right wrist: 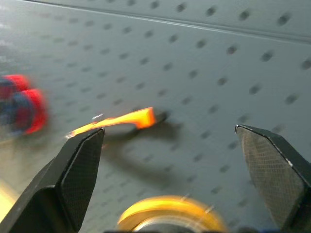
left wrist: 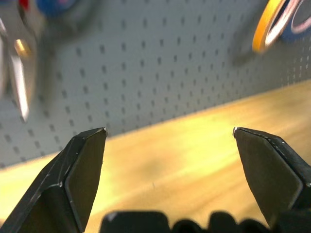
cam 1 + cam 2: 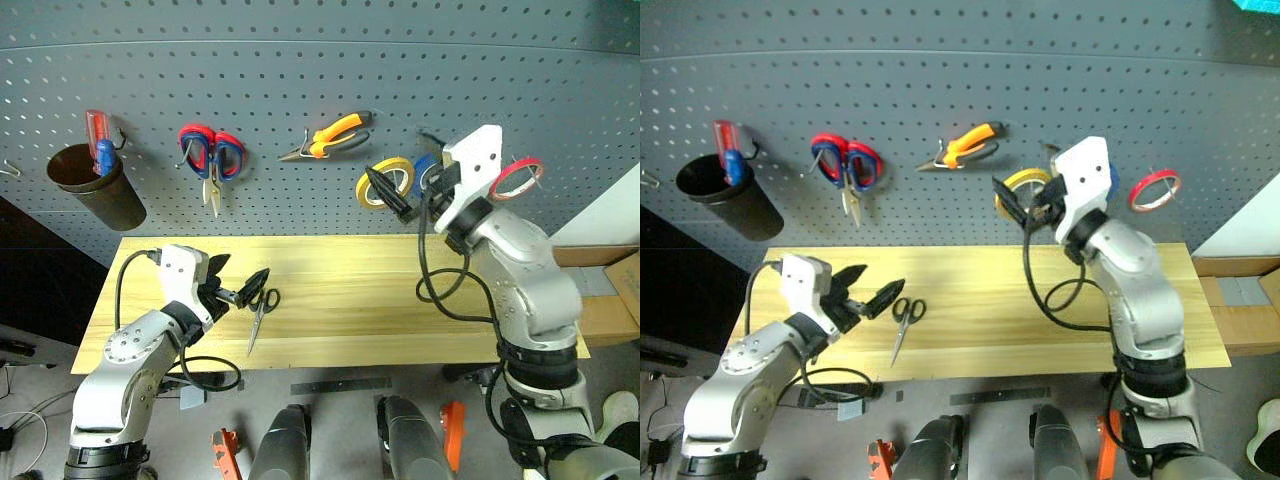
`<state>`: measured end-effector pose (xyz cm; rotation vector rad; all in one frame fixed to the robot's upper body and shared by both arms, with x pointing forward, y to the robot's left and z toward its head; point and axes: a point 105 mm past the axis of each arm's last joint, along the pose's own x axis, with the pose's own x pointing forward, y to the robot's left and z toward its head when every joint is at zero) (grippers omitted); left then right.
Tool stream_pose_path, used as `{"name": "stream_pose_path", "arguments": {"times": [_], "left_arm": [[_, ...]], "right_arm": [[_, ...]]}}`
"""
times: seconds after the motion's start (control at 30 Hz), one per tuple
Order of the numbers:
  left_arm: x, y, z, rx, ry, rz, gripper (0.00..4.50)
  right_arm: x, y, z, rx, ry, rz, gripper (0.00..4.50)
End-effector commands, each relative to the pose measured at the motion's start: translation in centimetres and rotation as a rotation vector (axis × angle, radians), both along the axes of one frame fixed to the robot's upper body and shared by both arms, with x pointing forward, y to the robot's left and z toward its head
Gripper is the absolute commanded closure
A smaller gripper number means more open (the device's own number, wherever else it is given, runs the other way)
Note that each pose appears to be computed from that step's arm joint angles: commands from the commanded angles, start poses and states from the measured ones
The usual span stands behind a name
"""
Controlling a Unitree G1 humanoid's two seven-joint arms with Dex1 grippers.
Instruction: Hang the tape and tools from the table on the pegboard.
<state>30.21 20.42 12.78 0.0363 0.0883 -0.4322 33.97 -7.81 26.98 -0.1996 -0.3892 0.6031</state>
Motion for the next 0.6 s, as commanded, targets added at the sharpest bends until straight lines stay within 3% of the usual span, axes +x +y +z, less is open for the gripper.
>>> {"name": "stream_pose_path", "arguments": {"times": [0.03, 0.17, 0.33, 0.6], "left_arm": [[-0.3, 0.7, -2.1, 0.139, 0.124, 0.057, 0.00], [-0.4, 1.8, -5.5, 0.290, 0.335, 0.156, 0.00], [-0.7, 1.7, -7.5, 0.269, 0.443, 0.169, 0.00], [-0.5, 1.7, -10.7, 0.178, 0.606, 0.214, 0.00]], "right_arm": [[-3.5, 1.3, -1.9, -0.006, 0.216, 0.251, 0.04], [-5.9, 2.6, -5.2, -0.078, 0.423, 0.357, 0.04], [-6.6, 3.1, -9.2, -0.200, 0.564, 0.310, 0.04], [-6.8, 4.9, -10.2, -0.313, 0.499, 0.294, 0.04]]}}
